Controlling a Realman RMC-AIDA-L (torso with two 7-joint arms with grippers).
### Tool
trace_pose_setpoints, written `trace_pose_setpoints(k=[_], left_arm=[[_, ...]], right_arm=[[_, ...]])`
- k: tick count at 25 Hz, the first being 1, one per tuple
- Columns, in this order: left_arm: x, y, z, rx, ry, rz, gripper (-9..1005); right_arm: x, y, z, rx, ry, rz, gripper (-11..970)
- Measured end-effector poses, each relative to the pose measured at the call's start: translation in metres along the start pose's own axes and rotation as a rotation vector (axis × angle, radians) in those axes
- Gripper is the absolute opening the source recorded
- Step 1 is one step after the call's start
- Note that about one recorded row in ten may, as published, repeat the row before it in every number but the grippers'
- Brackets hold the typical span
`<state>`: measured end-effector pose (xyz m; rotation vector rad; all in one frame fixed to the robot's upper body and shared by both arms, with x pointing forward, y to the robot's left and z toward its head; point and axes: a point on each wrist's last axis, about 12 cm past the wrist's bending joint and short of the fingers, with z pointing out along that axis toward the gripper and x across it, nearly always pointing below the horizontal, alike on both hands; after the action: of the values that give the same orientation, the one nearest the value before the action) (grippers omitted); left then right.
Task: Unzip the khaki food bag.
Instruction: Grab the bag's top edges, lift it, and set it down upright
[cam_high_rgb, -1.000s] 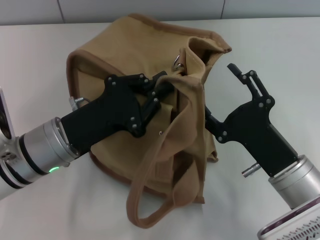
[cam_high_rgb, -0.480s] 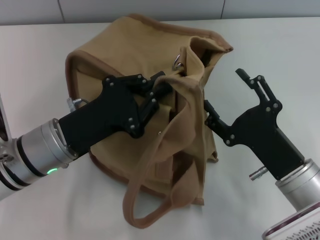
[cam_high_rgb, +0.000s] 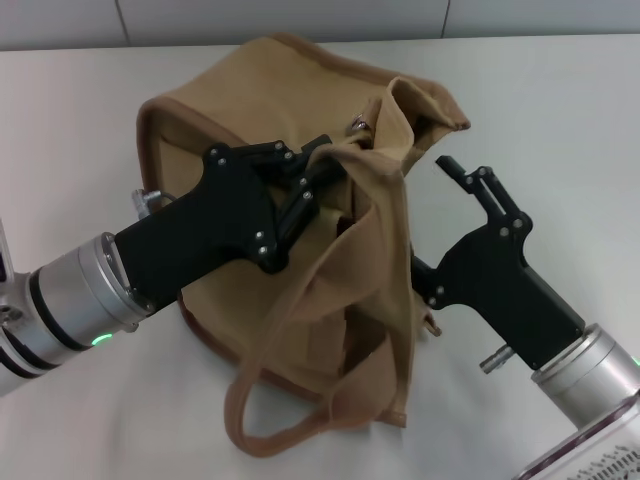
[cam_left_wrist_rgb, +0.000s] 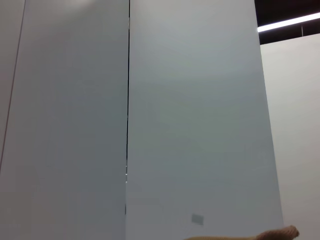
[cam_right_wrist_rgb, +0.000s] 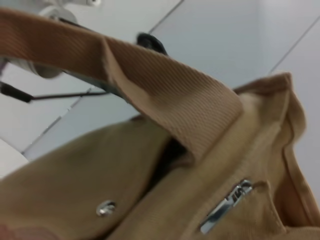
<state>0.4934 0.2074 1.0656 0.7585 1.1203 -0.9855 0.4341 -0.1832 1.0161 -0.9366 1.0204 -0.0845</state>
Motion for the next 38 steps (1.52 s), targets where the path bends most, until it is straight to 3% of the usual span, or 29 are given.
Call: trace_pose_setpoints(k=[13, 38], left_arm=[[0.0, 0.0, 0.002, 0.005, -0.002, 0.0, 126], [0.001, 0.001, 0.0, -0.008, 0.006, 0.002, 134]], right_arm=[[-0.01, 0.005, 0.004, -0.022, -0.061, 0.017, 832], [-0.015, -0.004, -0.001, 0.049, -0.114, 0.076, 755]])
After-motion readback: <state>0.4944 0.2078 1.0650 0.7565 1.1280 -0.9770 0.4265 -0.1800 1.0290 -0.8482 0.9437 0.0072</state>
